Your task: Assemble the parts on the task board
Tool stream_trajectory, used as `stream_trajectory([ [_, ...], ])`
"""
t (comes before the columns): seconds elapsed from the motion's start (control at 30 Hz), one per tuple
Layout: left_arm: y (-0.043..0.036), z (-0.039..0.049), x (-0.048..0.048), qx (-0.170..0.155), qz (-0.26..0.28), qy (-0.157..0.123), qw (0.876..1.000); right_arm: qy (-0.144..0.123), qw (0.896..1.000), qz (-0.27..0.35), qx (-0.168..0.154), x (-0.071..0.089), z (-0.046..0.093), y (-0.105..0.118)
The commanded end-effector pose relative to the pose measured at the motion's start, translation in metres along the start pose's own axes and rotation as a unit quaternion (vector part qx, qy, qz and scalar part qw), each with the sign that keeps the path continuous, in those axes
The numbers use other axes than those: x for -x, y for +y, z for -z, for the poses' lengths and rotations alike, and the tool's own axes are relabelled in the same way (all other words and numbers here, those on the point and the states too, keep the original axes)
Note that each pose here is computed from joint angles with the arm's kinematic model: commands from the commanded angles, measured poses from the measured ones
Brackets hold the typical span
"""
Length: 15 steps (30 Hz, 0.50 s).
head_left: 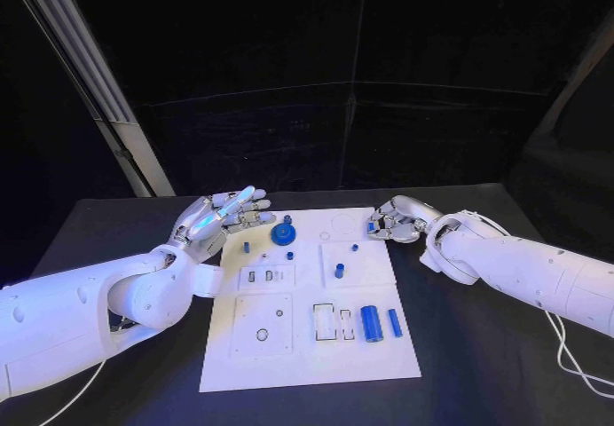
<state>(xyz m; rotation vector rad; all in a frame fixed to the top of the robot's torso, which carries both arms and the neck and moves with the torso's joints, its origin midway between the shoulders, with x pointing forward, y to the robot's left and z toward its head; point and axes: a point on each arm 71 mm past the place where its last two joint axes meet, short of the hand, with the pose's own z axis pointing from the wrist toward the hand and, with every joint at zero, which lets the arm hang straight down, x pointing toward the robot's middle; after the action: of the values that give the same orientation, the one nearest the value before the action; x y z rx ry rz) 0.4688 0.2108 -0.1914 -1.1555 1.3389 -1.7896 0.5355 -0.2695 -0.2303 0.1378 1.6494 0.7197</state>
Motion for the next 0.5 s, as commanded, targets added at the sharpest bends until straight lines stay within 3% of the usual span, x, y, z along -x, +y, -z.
stream_trajectory([
  [0.03, -0.0009, -0.0003, -0.0013, -0.002, 0.004, 0.006, 1.000, -0.010, 1.000, 0.000, -0.003, 0.002, 0.000, 0.000],
  [0.37, -0.0012, 0.0003, -0.0004, -0.002, 0.003, 0.005, 1.000, -0.027, 1.000, -0.002, 0.004, 0.003, 0.001, 0.009],
  [0.5, -0.0016, 0.0008, 0.0003, -0.002, 0.002, 0.003, 1.000, -0.030, 0.999, -0.012, 0.014, 0.006, 0.004, 0.028],
])
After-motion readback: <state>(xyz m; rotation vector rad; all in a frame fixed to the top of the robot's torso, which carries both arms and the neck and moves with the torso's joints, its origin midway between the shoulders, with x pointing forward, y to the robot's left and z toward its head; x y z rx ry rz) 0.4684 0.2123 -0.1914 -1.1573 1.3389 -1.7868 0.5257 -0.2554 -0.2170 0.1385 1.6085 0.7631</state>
